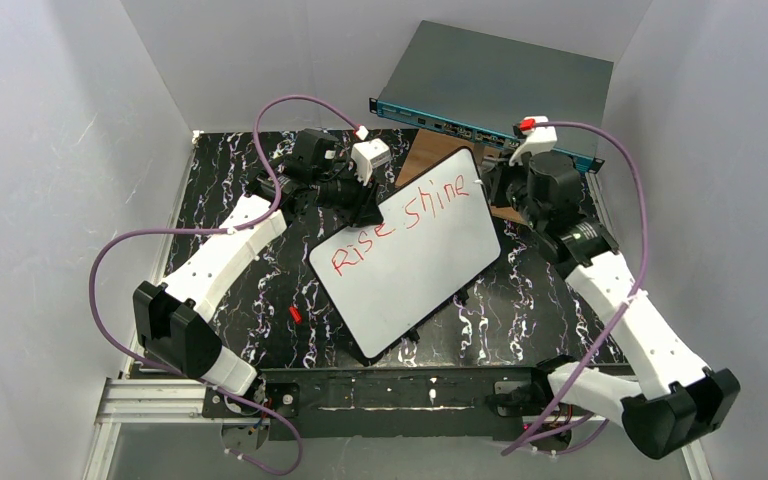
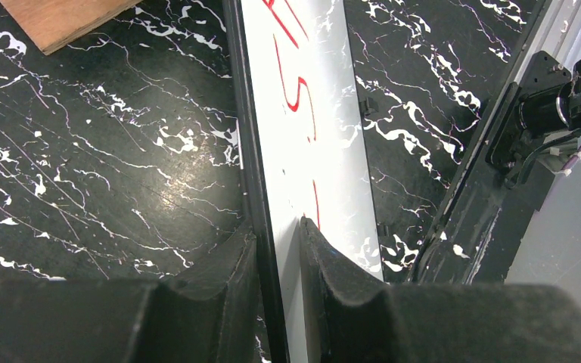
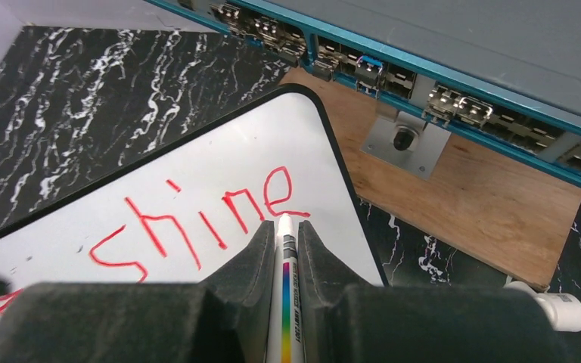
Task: Write a sentence on the whiteboard
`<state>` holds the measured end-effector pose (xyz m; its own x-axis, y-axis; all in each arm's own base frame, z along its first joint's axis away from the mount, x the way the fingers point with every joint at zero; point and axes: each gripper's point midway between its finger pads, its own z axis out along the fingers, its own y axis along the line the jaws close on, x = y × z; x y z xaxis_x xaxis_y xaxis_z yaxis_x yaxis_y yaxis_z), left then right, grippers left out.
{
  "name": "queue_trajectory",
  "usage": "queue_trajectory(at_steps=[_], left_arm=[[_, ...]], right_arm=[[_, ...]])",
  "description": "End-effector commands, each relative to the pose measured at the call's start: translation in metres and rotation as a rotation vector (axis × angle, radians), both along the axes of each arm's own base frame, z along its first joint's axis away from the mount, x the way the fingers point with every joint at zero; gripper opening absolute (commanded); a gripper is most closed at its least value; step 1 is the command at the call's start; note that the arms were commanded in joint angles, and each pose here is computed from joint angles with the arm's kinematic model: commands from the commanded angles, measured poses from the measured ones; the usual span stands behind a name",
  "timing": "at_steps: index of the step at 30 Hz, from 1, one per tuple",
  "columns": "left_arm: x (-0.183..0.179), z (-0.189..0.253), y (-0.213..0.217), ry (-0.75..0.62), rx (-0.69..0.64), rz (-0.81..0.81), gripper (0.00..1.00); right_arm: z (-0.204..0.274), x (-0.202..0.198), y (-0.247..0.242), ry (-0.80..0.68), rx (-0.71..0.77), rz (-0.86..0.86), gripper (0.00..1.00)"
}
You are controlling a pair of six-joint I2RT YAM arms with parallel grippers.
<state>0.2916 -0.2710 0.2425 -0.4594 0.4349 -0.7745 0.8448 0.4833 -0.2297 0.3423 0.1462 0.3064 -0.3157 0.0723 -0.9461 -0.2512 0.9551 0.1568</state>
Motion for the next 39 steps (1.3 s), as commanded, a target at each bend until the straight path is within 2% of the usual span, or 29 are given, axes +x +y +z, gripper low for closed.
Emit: queue_trajectory(at_steps=[1, 10, 16, 32, 39], left_arm=[[-0.013, 0.006, 0.001, -0.027, 0.013, -0.046, 0.00], [-0.014, 0.003, 0.002, -0.010, 0.010, -0.026, 0.00], [-0.011, 0.002, 0.000, -0.005, 0.003, -0.018, 0.00], [-0.003, -0.003, -0.007, 0.027, -0.018, 0.013, 0.00], [0.000, -0.006, -0.009, 0.041, -0.017, 0.028, 0.00]], right_arm=[[0.030, -0.020, -0.002, -0.052, 0.049, 0.037, 0.01], [0.028, -0.057, 0.010, -0.080, 0.102, 0.180, 0.01], [0.022, -0.086, 0.030, -0.081, 0.156, 0.350, 0.01], [-0.025, -0.144, 0.069, 0.036, 0.252, 0.642, 0.01], [-0.027, -0.162, 0.097, 0.008, 0.251, 0.747, 0.01]])
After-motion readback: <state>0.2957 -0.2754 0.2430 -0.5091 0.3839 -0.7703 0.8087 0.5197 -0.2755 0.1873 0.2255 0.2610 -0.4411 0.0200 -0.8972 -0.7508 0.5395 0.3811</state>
